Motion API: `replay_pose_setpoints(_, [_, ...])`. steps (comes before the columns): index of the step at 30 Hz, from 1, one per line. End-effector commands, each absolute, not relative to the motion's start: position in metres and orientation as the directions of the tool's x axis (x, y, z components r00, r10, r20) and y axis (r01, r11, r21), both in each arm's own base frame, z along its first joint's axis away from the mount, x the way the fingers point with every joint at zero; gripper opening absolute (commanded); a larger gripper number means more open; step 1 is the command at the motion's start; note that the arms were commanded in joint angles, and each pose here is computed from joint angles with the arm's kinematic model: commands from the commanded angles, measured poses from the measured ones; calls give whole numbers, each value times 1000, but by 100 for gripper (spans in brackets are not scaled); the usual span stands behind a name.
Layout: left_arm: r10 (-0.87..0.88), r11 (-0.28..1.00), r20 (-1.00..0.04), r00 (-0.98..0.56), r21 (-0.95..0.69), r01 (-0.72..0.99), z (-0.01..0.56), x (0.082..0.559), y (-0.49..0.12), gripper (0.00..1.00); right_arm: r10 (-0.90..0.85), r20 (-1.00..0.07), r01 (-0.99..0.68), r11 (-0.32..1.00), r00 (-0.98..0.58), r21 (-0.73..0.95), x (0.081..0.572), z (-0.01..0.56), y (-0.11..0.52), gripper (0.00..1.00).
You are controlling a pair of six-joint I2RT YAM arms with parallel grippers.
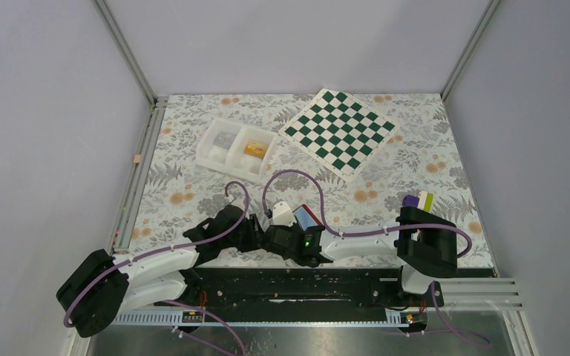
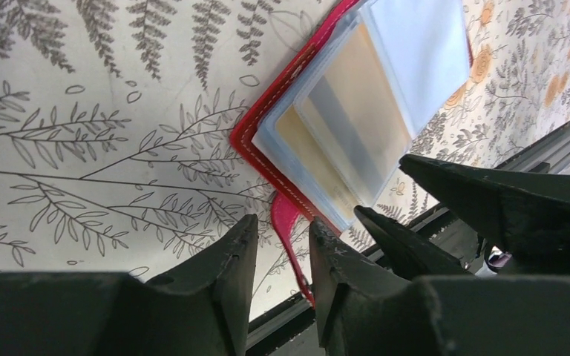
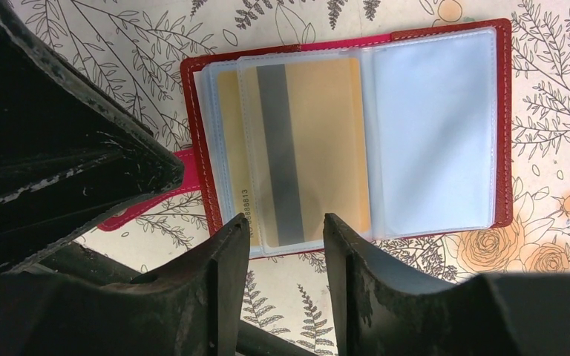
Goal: Take the credit cards out of the card holder
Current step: Remove the credit card from the card holder.
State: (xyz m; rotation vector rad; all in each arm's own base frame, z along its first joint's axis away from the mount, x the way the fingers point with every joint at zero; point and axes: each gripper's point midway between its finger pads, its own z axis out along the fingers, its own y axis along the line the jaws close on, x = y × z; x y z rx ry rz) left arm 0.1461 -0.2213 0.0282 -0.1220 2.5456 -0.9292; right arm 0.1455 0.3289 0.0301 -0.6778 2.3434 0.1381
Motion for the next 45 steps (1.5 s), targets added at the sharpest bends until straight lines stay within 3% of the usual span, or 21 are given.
replay_pose_setpoints(1, [-223,773,-323,-920,-634,35,19,138,-218,32,-394,-692,-501,864,-605,-53,149,48,335,48])
replay_pose_setpoints(6, [-215,748,-303,-928,-662,43,21,138,-227,30,-390,-693,-502,864,-607,-47,149,48,335,48])
replay_pose_setpoints(16, [-205,721,-277,-939,-692,47,27,132,-233,0,-394,-714,-506,860,-579,-64,156,55,327,52])
replay_pose_setpoints(21, [-210,723,-291,-933,-689,52,31,133,-231,0,-393,-706,-510,858,-589,-52,154,50,326,56])
replay_pose_setpoints(30, [-211,737,-304,-929,-674,53,29,136,-228,0,-466,-701,-589,804,-539,-82,157,53,324,70])
replay_pose_setpoints(45, [-216,741,-308,-927,-670,50,27,136,-226,0,-546,-663,-607,776,-512,-170,164,43,330,71])
